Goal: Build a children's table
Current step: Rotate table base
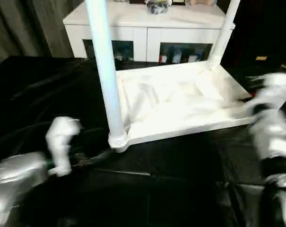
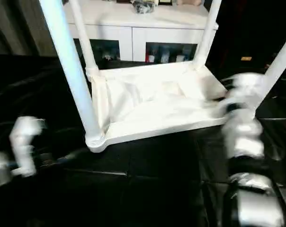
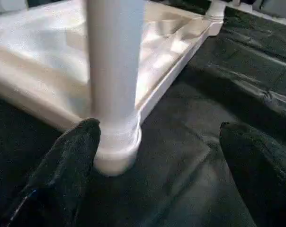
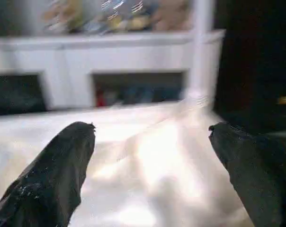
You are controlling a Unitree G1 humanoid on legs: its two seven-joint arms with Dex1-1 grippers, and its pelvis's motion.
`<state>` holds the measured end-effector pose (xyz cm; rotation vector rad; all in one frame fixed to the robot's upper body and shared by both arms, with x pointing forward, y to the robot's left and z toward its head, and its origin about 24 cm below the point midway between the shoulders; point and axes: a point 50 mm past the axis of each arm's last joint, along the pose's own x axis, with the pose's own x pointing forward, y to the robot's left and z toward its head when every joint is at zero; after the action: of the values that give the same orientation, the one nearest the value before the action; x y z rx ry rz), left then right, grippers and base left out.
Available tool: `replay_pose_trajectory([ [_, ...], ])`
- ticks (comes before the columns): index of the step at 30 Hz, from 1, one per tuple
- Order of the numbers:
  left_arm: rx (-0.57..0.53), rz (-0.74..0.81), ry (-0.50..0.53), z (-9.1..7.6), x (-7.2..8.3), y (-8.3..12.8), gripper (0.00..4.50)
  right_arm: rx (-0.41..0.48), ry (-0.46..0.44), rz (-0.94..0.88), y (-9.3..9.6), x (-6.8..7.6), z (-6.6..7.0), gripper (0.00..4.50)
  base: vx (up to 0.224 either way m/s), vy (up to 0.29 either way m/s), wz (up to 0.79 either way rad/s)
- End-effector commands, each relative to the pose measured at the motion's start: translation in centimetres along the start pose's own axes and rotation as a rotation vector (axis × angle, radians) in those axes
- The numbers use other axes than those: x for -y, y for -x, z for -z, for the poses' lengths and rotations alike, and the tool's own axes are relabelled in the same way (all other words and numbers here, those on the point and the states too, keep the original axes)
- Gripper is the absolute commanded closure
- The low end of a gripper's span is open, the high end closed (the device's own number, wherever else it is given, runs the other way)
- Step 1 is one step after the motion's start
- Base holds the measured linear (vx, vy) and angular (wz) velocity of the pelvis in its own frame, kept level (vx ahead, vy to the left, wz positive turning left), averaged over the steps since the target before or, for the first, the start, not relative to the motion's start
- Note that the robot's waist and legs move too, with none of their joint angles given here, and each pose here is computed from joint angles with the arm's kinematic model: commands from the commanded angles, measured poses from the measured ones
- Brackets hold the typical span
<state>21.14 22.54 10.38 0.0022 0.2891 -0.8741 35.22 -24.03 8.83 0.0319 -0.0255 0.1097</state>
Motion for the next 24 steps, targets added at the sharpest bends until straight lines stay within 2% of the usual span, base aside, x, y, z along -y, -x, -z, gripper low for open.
replay_pose_trajectory([
  [1, 0.065, -0.039, -0.030, -0.9, -0.6, 0.0, 0.01, -0.038, 0.024, -0.119, 0.2, -1.4, 0.3, 0.14, 0.000, 0.000, 0.00],
  [6, 0.126, -0.125, -0.040, -1.3, -2.0, -1.2, 0.01, -0.120, 0.061, -0.251, 1.0, -2.5, 1.5, 0.14, 0.000, 0.000, 0.00],
  [8, 0.150, -0.188, -0.047, -1.5, -3.3, -2.1, 0.01, -0.204, 0.098, -0.276, 1.6, -2.4, 2.8, 0.14, 0.000, 0.000, 0.00],
  [9, 0.152, -0.188, -0.046, -1.5, -3.3, -2.2, 0.01, -0.207, 0.097, -0.275, 1.6, -2.4, 2.9, 0.14, 0.000, 0.000, 0.00],
  [10, 0.178, -0.162, -0.027, -1.7, -3.9, -3.2, 0.01, -0.242, 0.093, -0.236, 2.0, -1.8, 3.5, 0.14, 0.000, 0.000, 0.00],
  [15, 0.233, -0.066, 0.008, -2.4, -4.2, -5.2, 0.01, -0.277, 0.099, -0.128, 2.3, -0.2, 3.6, 0.14, 0.000, 0.000, 0.00],
  [16, 0.228, -0.051, 0.002, -2.8, -4.5, -6.2, 0.01, -0.287, 0.109, -0.090, 2.4, 0.6, 3.5, 0.14, 0.000, 0.000, 0.00],
  [20, 0.236, -0.034, -0.033, -3.5, -5.2, -7.9, 0.01, -0.276, 0.118, -0.145, 2.8, 1.4, 2.5, 0.14, 0.000, 0.000, 0.00],
  [24, 0.257, 0.054, -0.016, -4.2, -4.7, -8.9, 0.01, -0.309, 0.168, -0.164, 3.3, 2.2, 2.2, 0.14, 0.000, 0.000, 0.00],
])
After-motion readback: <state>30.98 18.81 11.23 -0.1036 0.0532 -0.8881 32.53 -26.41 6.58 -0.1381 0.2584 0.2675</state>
